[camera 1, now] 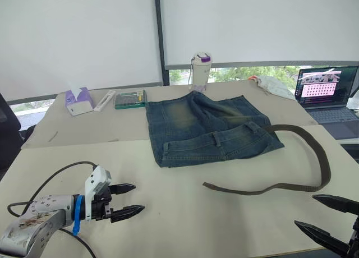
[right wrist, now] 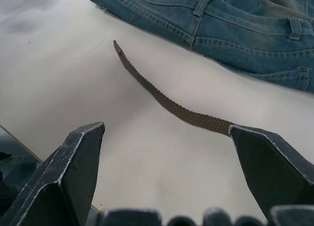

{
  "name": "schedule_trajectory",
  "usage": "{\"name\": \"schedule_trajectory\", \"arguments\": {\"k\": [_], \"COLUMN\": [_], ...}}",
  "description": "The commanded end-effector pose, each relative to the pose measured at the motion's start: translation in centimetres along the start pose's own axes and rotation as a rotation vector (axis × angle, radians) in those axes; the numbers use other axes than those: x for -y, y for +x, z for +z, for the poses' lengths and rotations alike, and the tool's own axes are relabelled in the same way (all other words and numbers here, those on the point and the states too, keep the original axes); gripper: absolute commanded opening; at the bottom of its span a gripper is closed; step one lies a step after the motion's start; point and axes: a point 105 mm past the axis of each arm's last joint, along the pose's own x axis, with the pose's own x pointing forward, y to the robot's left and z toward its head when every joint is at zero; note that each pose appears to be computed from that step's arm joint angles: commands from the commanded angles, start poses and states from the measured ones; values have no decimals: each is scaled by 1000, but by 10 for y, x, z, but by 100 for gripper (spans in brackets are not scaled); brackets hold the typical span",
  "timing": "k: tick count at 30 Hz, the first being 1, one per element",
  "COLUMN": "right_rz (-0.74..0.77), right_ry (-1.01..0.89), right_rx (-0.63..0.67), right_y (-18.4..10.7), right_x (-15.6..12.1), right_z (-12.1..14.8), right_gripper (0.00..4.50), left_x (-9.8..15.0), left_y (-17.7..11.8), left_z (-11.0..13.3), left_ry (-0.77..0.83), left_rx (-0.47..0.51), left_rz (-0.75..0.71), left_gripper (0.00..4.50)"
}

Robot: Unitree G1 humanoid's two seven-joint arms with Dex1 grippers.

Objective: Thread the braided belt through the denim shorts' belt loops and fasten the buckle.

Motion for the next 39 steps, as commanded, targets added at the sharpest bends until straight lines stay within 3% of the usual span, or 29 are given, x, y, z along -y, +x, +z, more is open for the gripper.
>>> {"name": "schedule_trajectory", "arguments": {"k": [1,4,9,12,16,20,22,26,29,33,34,37,39], "right_rz": [3,27,-18,-93,-143,-183,-201,-226,-228,-185,-158,-70,16], "right_ry": [-43,-36,-45,-38,-20,-27,-39,-37,-38,-39,-39,-40,-35], "right_rx": [63,189,238,255,269,248,242,232,224,224,226,234,228], "right_y": [9,31,46,59,71,79,81,82,84,90,92,93,92], "right_x": [-7,-28,-40,-35,-35,-34,-33,-33,-34,-40,-44,-55,-65], "right_z": [12,34,48,50,51,49,49,47,45,44,45,45,44], "right_gripper": [448,448,448,448,448,448,450,450,450,450,450,450,450], "left_x": [-5,1,6,1,-4,-23,-43,-69,-80,-102,-105,-106,-91], "left_y": [31,90,150,197,250,271,269,255,240,198,185,153,125], "left_z": [34,86,121,132,133,98,80,77,68,52,50,44,37], "left_ry": [101,220,309,368,546,753,866,939,810,588,540,448,358], "left_rx": [73,127,57,-11,-110,-295,-398,-434,-435,-442,-434,-424,-408], "left_rz": [-28,-94,-100,-32,44,74,117,155,118,68,45,9,-35], "left_gripper": [450,450,450,450,450,450,393,267,163,27,5,1,1]}}
